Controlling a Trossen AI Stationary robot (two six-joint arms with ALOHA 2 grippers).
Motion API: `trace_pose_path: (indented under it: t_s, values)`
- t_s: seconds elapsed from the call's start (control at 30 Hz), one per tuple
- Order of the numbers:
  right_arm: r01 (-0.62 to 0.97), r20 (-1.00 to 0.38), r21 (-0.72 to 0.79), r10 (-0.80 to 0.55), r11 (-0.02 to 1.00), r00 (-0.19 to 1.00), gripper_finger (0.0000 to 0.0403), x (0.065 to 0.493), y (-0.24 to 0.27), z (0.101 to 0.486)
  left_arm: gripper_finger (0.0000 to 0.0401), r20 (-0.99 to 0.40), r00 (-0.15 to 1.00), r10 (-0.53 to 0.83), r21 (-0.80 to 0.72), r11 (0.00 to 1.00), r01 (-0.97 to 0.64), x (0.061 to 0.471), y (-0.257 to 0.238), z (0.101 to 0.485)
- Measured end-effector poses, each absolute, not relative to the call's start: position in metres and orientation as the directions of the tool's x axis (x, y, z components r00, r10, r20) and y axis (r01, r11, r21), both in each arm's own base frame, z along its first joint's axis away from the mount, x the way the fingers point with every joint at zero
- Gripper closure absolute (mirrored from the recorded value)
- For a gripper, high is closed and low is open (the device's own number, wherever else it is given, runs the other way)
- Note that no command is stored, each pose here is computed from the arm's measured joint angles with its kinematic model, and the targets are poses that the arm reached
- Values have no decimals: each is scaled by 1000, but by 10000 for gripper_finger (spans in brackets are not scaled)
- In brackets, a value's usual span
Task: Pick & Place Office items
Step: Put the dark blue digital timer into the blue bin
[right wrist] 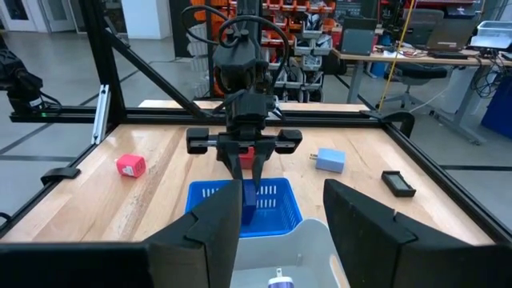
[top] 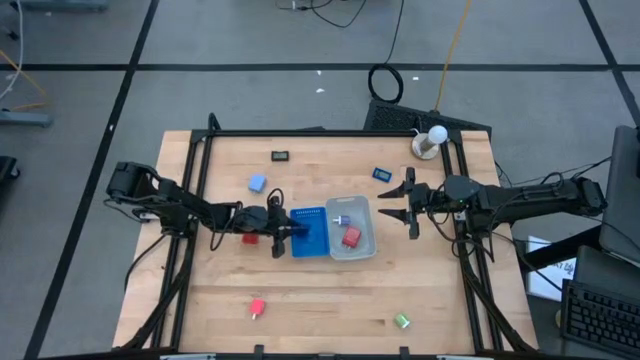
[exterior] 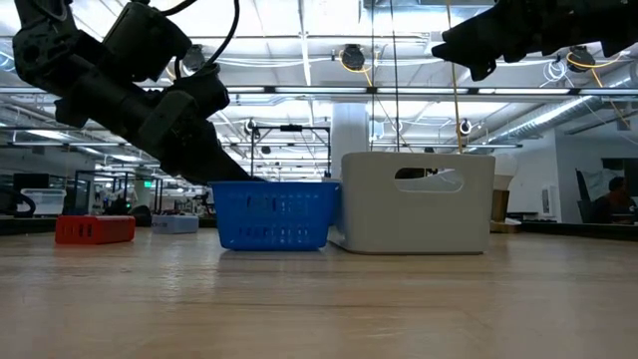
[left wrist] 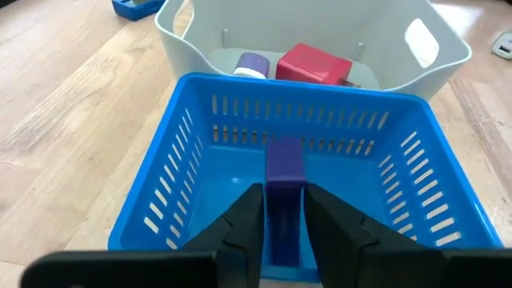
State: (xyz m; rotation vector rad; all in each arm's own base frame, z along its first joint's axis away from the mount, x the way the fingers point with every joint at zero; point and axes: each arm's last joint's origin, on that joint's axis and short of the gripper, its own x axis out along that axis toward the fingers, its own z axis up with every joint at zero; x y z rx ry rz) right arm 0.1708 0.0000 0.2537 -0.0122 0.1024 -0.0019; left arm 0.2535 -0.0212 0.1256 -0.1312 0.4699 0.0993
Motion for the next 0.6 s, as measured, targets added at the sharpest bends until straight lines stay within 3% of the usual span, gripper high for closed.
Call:
trace_pose_path:
  t_s: [0.6]
  values:
    - [1, -110, -12, -3, 1000, 994, 232, 171, 0, 251, 238, -344, 939, 26, -182, 979, -94, 255, -22, 145]
